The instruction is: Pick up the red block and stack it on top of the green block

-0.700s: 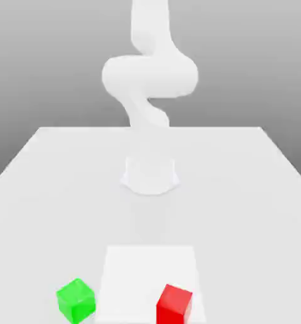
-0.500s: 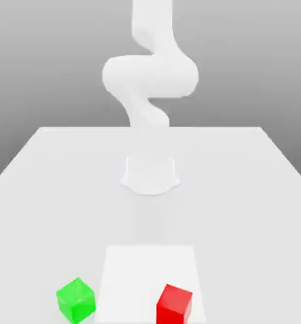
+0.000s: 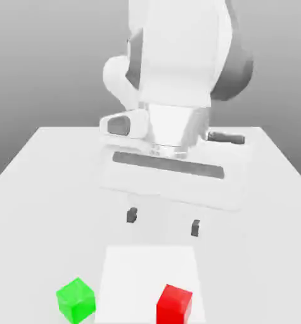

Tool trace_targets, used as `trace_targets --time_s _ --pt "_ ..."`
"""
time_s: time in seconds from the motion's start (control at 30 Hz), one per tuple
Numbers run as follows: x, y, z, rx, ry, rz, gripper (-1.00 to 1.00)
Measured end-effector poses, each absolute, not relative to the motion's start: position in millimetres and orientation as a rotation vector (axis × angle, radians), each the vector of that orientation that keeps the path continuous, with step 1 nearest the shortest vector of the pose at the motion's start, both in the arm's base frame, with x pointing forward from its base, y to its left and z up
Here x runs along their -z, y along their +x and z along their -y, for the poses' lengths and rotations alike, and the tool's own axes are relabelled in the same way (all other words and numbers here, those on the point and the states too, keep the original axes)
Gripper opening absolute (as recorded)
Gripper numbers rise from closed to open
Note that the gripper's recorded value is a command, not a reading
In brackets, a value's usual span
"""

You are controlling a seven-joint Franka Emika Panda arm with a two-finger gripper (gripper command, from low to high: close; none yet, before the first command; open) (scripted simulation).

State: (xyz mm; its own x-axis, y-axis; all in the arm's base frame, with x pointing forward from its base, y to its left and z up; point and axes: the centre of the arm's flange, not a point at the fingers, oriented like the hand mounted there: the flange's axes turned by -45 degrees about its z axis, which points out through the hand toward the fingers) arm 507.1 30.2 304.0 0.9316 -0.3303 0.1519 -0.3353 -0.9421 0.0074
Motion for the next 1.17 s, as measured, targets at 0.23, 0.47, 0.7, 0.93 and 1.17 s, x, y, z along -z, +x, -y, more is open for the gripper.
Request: trace_targets --time_s 0.23,0.47,0.7,0.93,1.17 --pt "-190.4 492.5 -42.4 -0.009 3.075 0.642 0.0" --pt "-151.6 491.1 -43.1 -0.003 3.076 0.644 -1.0" --pt "-195.1 491.3 -43.0 -0.002 3.076 0.645 -1.0" --pt "-230.5 470.5 115.1 -0.001 2.875 1.263 -1.0" --pt "-187.5 464.0 137.1 -0.002 2.837 1.35 1.0"
